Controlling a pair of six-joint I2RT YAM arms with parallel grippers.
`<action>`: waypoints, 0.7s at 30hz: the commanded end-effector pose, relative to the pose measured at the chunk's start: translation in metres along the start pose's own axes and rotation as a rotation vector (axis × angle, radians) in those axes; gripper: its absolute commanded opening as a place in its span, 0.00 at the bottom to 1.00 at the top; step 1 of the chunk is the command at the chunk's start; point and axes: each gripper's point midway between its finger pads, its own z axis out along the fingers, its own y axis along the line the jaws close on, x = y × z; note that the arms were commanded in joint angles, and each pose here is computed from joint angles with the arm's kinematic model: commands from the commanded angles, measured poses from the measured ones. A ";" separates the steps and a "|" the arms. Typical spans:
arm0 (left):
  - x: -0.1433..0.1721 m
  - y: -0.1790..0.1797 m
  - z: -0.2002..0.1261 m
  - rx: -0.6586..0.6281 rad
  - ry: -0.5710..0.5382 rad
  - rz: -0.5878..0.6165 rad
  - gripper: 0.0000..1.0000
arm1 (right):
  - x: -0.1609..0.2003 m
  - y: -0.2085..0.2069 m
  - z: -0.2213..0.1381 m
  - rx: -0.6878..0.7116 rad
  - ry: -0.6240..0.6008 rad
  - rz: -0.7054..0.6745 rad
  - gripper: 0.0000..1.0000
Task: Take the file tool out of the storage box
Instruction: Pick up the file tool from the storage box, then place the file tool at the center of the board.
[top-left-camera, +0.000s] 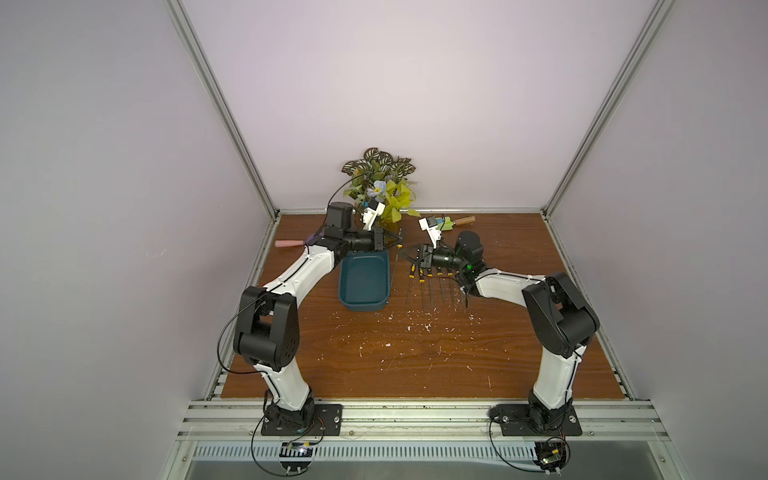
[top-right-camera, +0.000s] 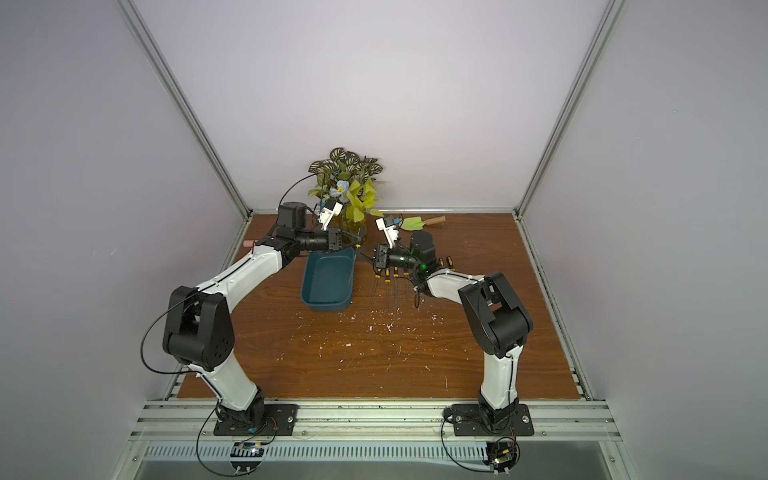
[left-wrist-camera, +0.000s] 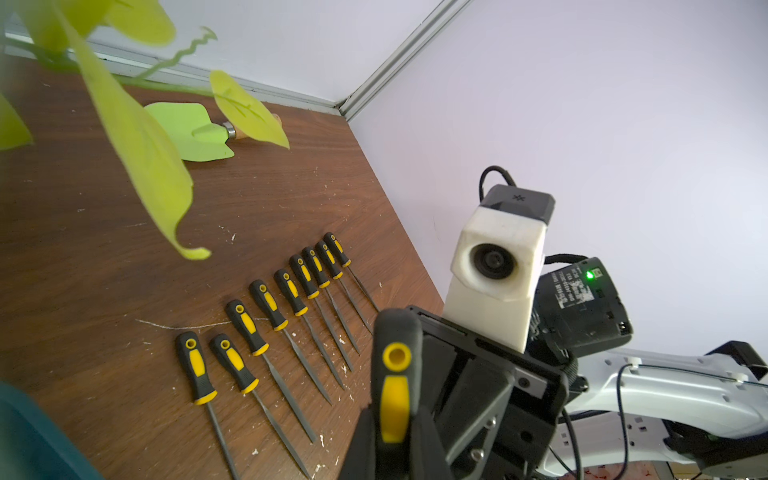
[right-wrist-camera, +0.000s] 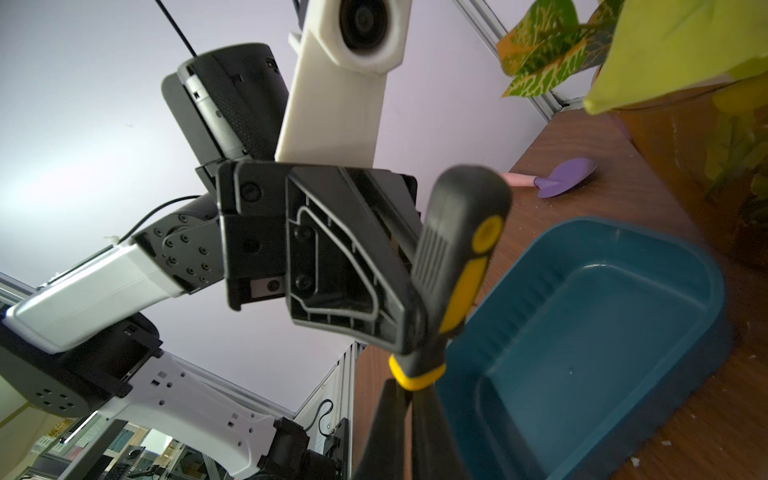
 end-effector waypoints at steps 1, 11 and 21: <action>-0.003 -0.016 -0.008 0.032 -0.008 0.003 0.00 | -0.020 0.025 0.005 -0.073 -0.059 -0.093 0.00; -0.010 0.010 -0.024 -0.118 -0.044 0.011 1.00 | -0.001 -0.029 -0.011 0.269 0.105 -0.100 0.00; 0.003 0.061 -0.039 -0.380 0.020 0.012 1.00 | 0.013 -0.121 -0.186 0.969 0.394 -0.008 0.00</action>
